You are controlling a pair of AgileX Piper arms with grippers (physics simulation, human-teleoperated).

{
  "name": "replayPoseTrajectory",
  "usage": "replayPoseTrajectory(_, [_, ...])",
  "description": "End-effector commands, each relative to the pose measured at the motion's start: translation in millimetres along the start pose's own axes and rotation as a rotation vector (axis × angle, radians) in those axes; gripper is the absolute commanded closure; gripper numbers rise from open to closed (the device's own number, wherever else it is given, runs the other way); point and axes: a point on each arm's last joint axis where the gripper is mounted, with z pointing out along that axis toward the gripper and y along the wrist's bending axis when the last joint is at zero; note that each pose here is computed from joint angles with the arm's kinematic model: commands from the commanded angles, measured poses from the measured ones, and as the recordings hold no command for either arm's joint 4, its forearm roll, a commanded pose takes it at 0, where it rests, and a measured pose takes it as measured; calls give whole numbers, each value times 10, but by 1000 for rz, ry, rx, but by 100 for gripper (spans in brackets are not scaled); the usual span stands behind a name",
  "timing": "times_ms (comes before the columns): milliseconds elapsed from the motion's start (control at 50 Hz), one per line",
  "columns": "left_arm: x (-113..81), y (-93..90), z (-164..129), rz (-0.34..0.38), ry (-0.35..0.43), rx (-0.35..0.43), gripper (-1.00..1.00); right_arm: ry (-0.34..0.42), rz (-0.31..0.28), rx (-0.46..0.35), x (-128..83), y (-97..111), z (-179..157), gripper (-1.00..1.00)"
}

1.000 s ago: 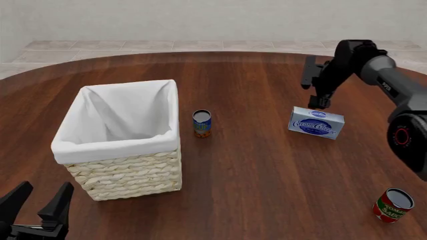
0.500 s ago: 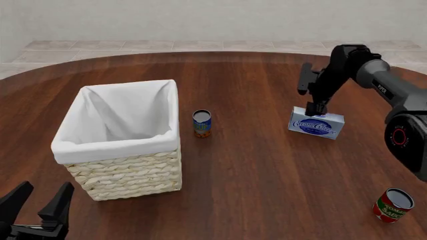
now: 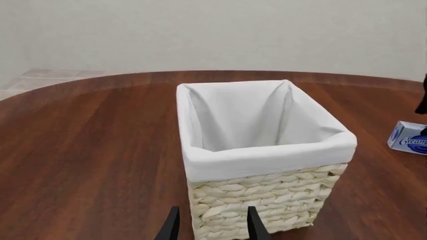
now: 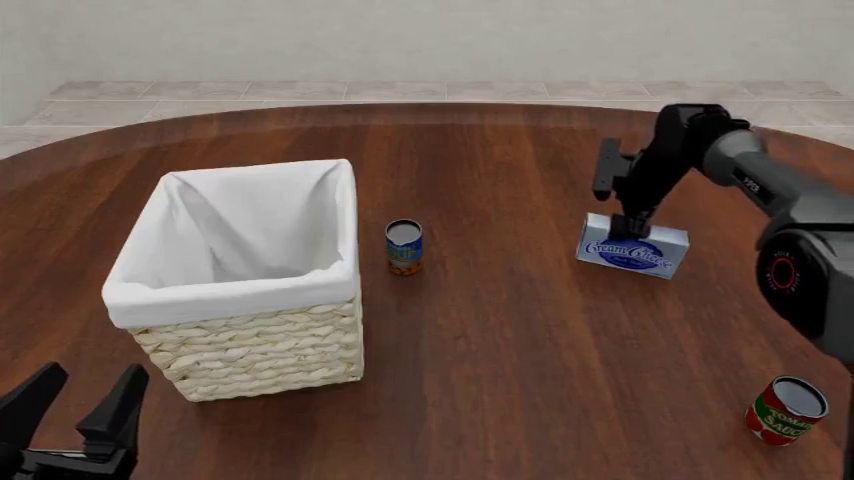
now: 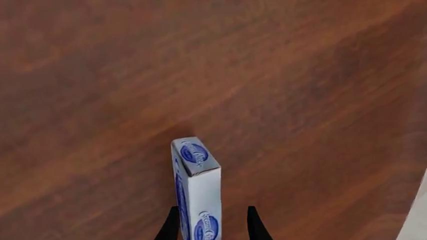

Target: Pick up the cream cheese box, and put it in the basket.

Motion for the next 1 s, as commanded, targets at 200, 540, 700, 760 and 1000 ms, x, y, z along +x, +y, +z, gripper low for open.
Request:
replayPoseTrajectory(200, [1,0,16,3,6,0,-100,24,42,-69,-15,-56,83,-100])
replayPoseTrajectory(540, [4,7,48,-4,19,-10,-100,51,80,-156,-135,16,164,-100])
replayPoseTrajectory(700, [5,7,60,-11,23,-10,-100,53,96,-158,-140,13,200,-100])
replayPoseTrajectory(760, [6,8,64,-14,25,-12,-100,59,96,-172,-123,41,224,-100])
replayPoseTrajectory(1000, [7,8,73,-17,28,-11,-100,71,144,-186,-99,59,308,-100])
